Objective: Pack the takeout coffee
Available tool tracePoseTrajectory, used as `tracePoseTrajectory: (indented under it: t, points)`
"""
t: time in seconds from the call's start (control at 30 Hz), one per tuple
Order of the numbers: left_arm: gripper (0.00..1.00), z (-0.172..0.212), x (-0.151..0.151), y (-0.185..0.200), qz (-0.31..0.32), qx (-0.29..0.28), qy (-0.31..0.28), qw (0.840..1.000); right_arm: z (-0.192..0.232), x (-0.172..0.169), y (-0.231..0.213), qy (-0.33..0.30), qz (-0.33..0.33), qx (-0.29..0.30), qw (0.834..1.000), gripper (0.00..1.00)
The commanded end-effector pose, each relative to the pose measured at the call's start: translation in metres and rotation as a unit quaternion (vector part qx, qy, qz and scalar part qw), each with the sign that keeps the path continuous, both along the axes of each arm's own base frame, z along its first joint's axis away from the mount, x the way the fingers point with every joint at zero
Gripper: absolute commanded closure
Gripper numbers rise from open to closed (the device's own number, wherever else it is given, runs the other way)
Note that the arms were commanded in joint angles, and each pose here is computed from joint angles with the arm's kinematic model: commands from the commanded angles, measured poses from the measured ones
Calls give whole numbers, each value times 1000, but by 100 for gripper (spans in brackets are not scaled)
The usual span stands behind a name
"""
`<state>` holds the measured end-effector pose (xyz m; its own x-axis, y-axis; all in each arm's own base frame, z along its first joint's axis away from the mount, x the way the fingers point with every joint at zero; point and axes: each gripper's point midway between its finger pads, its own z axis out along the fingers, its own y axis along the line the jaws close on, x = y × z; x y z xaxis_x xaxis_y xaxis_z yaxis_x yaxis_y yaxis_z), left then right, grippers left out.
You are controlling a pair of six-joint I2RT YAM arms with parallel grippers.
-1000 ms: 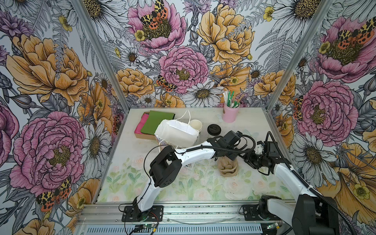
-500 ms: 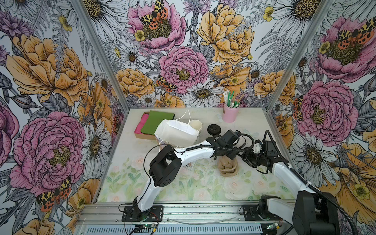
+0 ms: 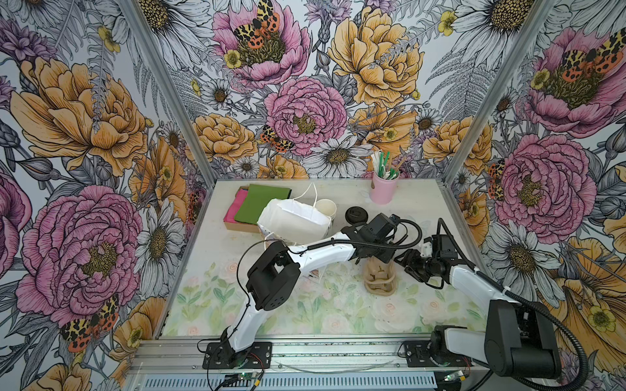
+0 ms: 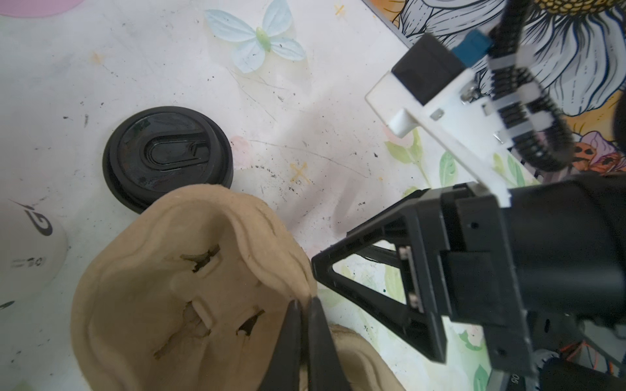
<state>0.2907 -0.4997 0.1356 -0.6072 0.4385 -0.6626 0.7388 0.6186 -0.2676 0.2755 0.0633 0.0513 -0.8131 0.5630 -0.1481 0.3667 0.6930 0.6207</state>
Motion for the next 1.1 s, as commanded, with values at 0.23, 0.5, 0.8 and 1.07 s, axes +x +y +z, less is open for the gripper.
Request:
tracePoseTrajectory:
  t: [0.23, 0.5, 0.8, 1.07]
  points:
    - [96, 49, 1, 0, -4, -52, -8, 999, 8, 11, -4, -25, 7, -23, 999, 37]
    - [96, 55, 3, 2, 3, -61, -4, 998, 31, 17, -2, -64, 11, -17, 998, 36]
    - [96, 76, 5, 10, 18, -68, -26, 997, 41, 23, -3, -81, 21, -29, 996, 35]
    - [95, 75, 7, 15, 32, -60, -36, 997, 35, 26, -7, -77, 29, -48, 995, 35]
